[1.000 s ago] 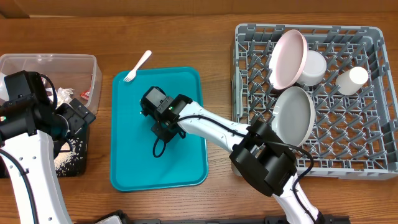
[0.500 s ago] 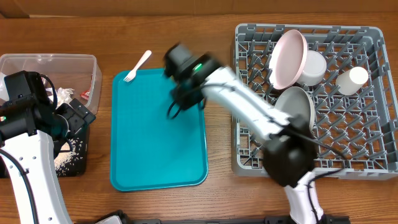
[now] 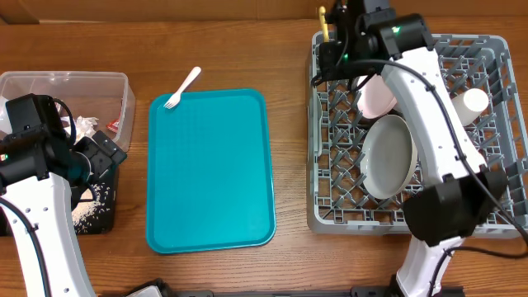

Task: Sort waste into correct bins and load items into the dishwasher rack
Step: 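Carry the yellow spoon right and stand it in the rack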

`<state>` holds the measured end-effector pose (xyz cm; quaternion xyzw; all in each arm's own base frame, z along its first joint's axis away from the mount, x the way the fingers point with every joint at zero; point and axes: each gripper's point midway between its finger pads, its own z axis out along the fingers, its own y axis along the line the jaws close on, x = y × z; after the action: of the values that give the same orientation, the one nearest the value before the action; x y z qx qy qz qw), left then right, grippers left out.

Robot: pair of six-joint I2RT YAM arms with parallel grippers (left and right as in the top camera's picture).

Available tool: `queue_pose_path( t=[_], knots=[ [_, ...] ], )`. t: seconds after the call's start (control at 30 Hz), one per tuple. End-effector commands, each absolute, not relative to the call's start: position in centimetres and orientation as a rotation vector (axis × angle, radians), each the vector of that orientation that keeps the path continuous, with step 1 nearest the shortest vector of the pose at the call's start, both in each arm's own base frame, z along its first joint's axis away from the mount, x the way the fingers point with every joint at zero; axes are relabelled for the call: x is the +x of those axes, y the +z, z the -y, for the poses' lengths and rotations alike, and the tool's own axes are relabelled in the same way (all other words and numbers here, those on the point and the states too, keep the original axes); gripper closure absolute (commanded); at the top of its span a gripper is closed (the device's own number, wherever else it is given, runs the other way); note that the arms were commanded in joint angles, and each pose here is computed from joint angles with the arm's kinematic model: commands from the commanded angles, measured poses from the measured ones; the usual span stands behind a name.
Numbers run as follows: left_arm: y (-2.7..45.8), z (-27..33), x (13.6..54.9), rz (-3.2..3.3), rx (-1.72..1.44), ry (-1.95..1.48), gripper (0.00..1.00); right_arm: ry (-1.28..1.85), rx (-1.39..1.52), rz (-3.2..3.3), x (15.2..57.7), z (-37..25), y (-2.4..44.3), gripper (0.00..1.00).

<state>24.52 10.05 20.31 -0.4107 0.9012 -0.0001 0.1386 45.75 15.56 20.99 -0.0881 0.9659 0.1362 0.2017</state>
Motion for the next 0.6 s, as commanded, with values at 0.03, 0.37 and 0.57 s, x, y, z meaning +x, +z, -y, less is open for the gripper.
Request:
queue_pose_path(
  t=[0.03, 0.37, 0.57],
  knots=[
    [20.3, -10.4, 24.4, -2.592, -1.215, 0.017, 0.0, 0.376, -0.242, -2.78, 46.4, -16.0, 17.1, 0.96],
    [20.3, -10.4, 24.4, -2.592, -1.215, 0.017, 0.0, 0.238, -0.156, -2.819, 47.8, -14.6, 14.1, 0.96],
    [20.3, -10.4, 24.4, -2.592, -1.215, 0.017, 0.0, 0.221, -0.153, -2.832, 47.5, -14.3, 13.8, 0.92]
  ],
)
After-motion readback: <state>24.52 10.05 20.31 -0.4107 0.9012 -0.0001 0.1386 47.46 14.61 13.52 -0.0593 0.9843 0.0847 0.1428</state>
